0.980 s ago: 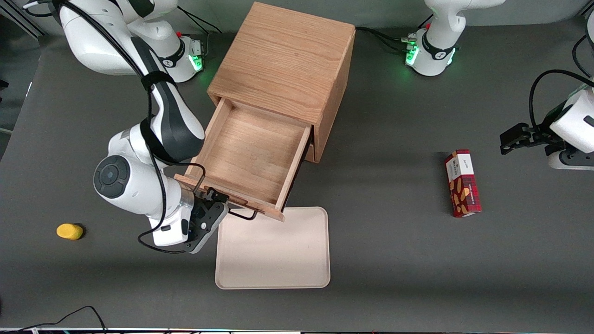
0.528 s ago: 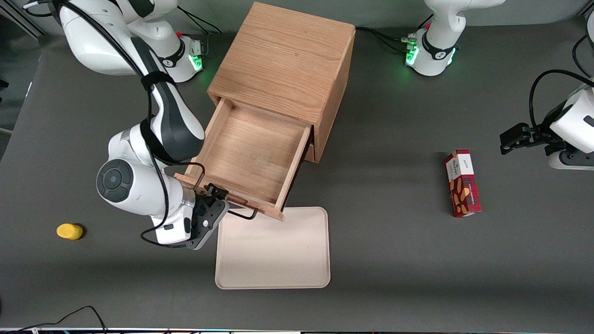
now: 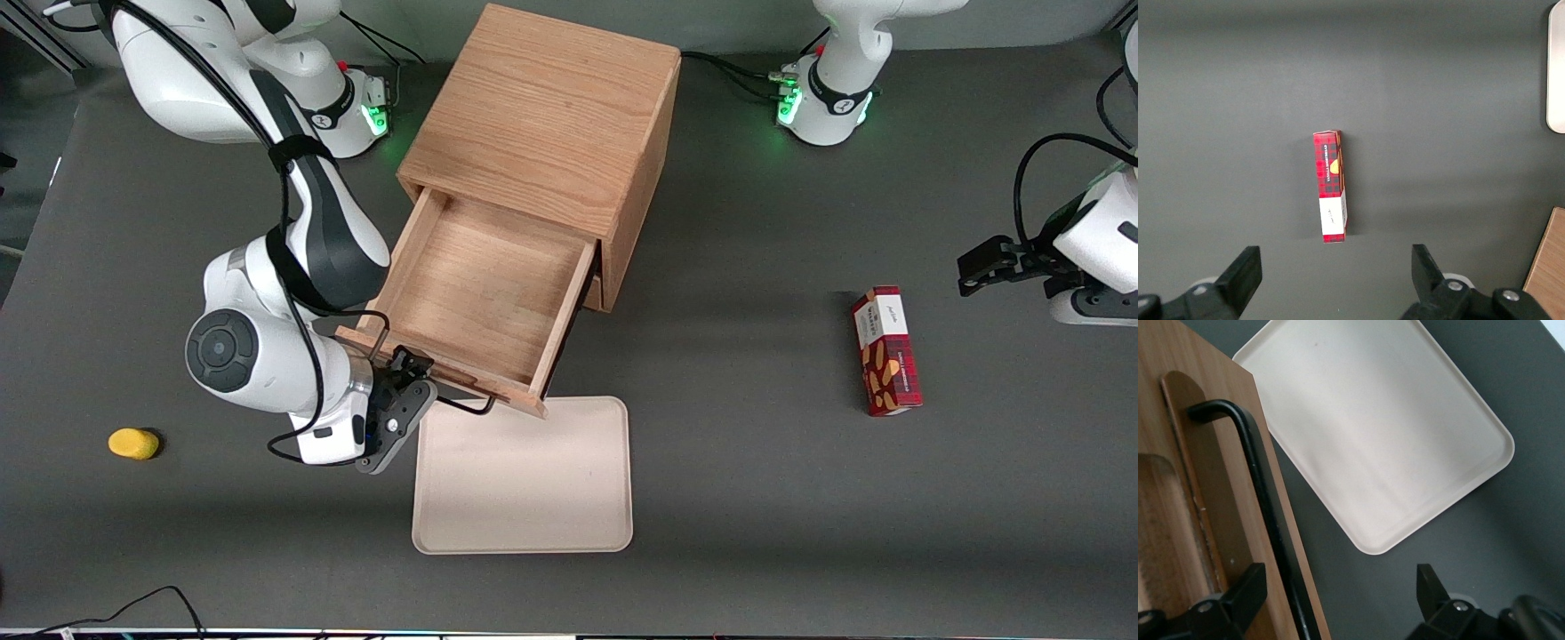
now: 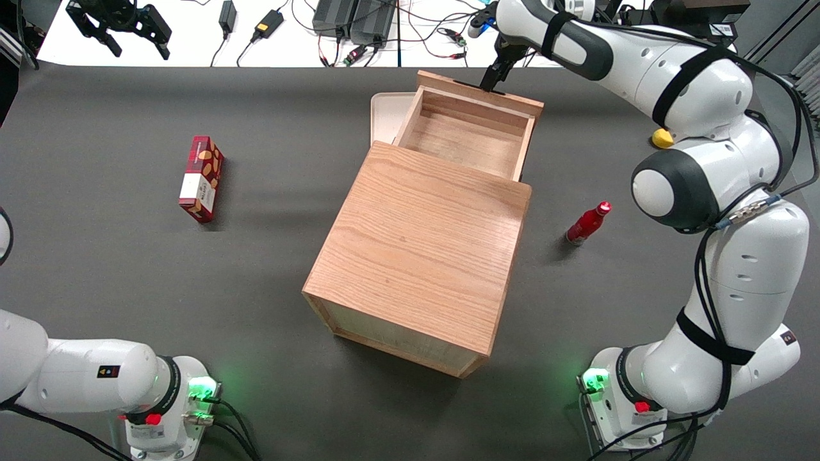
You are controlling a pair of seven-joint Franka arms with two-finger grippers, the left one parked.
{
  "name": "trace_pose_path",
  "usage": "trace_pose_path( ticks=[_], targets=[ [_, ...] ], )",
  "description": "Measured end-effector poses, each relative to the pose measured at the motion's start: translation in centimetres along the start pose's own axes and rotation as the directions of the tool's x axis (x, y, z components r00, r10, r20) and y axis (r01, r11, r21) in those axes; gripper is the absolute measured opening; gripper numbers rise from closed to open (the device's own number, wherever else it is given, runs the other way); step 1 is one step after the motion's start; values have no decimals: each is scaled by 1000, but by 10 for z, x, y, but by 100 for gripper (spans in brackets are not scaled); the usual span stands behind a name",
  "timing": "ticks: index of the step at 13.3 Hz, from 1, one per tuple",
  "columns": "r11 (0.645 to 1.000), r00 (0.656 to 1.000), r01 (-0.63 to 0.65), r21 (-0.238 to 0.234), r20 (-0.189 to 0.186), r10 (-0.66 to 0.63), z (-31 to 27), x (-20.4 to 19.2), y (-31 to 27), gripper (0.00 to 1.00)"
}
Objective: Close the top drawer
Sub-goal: 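Push the drawer front with the right gripper into the cabinet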
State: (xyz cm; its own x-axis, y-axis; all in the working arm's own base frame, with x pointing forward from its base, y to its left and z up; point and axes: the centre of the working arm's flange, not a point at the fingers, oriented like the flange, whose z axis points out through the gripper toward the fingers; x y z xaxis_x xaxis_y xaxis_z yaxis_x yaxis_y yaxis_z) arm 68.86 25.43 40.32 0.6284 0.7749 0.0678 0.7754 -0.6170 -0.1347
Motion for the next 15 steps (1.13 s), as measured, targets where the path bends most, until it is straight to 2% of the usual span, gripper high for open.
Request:
trace_pose_path(
  ticks=[7,15],
  targets=[
    [999,1000,-25,28,7,25,3,8,-17,100],
    [997,998,-34,73,51,31,7,7,-30,100]
  ],
)
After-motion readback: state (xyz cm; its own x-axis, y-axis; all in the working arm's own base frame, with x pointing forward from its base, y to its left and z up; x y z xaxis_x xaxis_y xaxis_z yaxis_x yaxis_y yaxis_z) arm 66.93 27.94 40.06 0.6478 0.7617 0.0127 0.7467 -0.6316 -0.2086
